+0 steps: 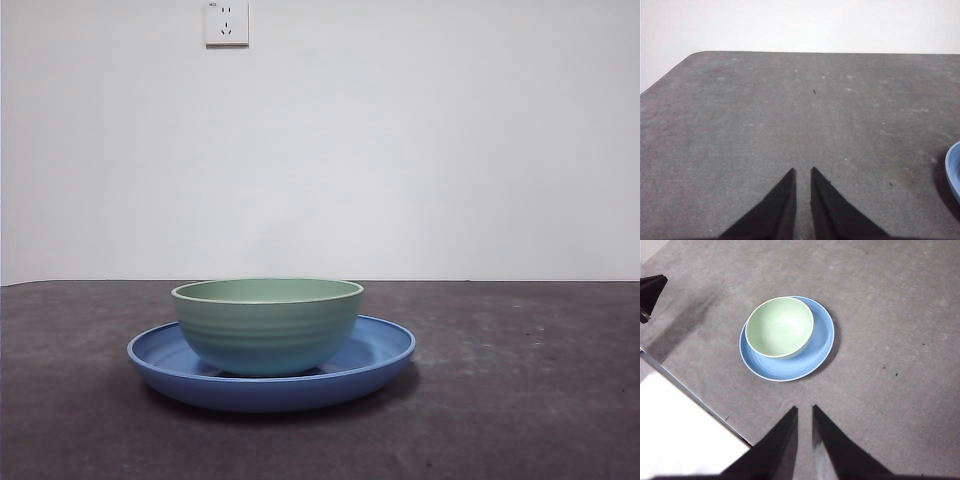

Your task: Place the green bowl on the blue plate

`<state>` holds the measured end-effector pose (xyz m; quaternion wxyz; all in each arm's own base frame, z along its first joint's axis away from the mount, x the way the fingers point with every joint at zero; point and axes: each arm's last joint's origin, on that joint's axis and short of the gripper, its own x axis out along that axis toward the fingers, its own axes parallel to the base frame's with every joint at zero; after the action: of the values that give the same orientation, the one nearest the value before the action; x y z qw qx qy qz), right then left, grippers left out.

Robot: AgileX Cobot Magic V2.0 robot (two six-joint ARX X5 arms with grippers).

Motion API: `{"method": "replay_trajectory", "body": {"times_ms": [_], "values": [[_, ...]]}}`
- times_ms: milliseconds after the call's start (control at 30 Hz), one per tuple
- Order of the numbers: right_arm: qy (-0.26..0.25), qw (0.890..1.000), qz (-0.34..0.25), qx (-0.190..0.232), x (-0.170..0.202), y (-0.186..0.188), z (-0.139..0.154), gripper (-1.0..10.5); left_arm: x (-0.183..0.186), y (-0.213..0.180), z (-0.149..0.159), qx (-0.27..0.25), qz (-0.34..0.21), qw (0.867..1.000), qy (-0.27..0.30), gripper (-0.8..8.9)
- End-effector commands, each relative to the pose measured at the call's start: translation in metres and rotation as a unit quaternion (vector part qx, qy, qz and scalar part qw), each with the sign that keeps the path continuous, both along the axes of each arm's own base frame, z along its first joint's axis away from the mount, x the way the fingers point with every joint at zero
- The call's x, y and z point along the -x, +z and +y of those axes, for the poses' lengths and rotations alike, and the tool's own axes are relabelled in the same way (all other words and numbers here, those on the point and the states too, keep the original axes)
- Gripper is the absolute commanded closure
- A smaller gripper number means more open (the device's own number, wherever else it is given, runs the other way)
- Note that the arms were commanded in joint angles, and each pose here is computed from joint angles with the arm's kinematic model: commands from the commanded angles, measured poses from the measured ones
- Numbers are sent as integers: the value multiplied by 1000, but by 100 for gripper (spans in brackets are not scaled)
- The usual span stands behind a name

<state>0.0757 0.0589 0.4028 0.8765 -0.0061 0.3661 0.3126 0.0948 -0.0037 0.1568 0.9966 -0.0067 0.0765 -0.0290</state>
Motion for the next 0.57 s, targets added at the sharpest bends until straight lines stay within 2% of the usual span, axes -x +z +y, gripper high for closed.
{"method": "replay_trajectory", "body": {"times_ms": [33,133,233,267,333,400,433,500,567], "values": [[7,1000,-10,-3,0,4,1,904,-1,-8,0,1,13,1000,3,766],[3,1000,-11,-1,-1,3,1,904,-1,-8,0,1,13,1000,3,766],[-25,999,-22,-5,-3,-3,-5,904,-1,-8,0,1,13,1000,3,766],[-27,999,-40,-3,-5,-8,-7,904,-1,-8,0,1,13,1000,3,766],[-55,994,-84,-32,-12,-21,-12,904,-1,-8,0,1,13,1000,3,766],[-90,983,-145,-71,-17,-38,-19,904,-1,-8,0,1,13,1000,3,766],[-110,973,-184,-83,-20,-49,-24,904,-1,-8,0,1,13,1000,3,766],[-150,950,-258,-94,-23,-72,-32,904,-1,-8,0,1,13,1000,3,766],[-194,919,-334,-82,-23,-97,-41,904,-1,-8,0,1,13,1000,3,766]]}}
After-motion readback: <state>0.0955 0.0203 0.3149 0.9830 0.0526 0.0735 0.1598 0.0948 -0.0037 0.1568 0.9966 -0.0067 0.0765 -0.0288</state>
